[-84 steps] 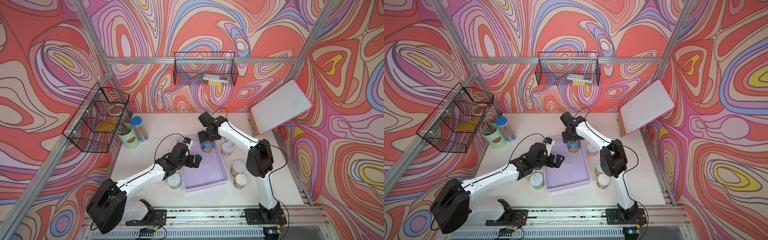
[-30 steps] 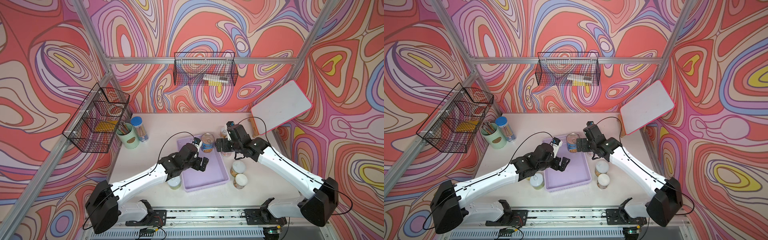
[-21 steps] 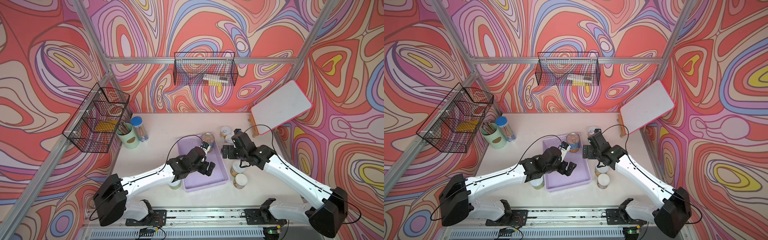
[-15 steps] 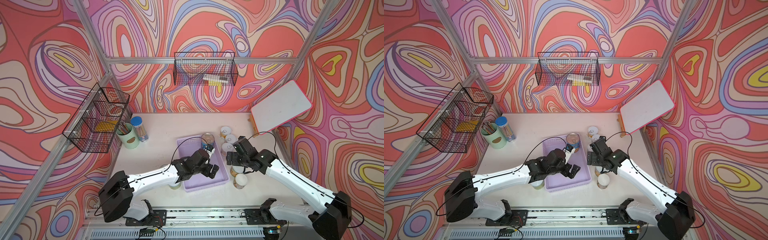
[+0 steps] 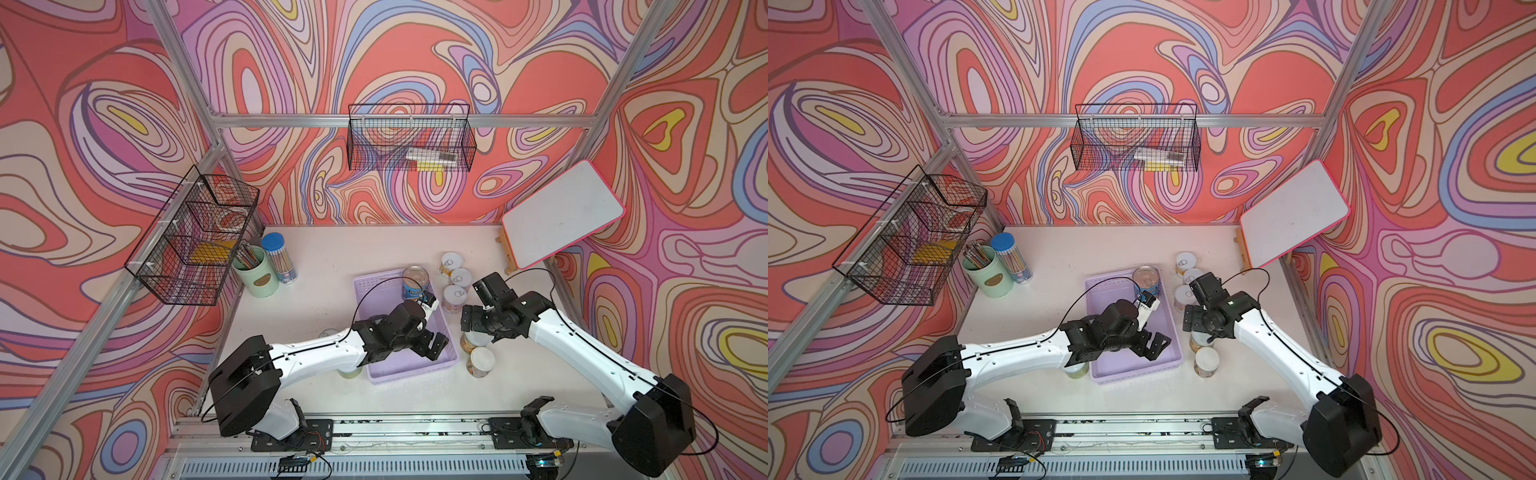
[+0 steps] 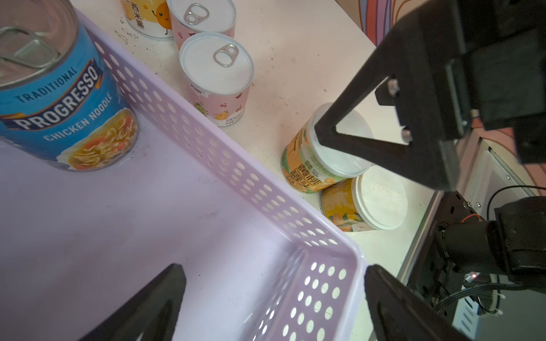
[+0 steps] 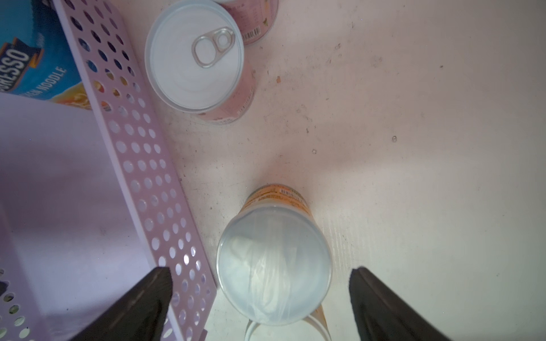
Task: Put the canned food in the basket
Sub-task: Pick up the canned food from the center of the board.
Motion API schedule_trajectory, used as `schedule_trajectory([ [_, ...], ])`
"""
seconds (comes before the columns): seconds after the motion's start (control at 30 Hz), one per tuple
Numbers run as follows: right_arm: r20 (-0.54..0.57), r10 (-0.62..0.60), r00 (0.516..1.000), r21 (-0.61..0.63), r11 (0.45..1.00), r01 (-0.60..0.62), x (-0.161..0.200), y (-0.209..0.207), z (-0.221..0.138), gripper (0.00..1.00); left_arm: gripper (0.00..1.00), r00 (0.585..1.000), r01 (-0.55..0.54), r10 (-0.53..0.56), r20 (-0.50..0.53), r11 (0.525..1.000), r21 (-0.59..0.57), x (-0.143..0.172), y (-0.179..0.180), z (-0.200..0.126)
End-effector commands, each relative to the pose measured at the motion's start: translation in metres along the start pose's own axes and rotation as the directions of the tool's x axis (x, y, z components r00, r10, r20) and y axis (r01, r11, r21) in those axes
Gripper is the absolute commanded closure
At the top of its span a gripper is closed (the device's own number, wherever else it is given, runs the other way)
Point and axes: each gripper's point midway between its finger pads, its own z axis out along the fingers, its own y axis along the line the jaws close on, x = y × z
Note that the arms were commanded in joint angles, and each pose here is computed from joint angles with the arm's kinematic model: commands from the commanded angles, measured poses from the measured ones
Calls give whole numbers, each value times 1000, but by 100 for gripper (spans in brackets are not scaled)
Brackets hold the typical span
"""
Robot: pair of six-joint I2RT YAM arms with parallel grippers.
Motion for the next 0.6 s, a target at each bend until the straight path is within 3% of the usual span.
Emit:
schedule_trajectory([
  [0.0,-54,-28,998,-11,1000,28,5,2,7,5,1,999,2,-3,34,999,43,-15,-18,3],
  [0.57,-134,-20,991,48,999,27,12,-8,33,11,1,1000,3,-3,10,999,53,-10,-26,17],
])
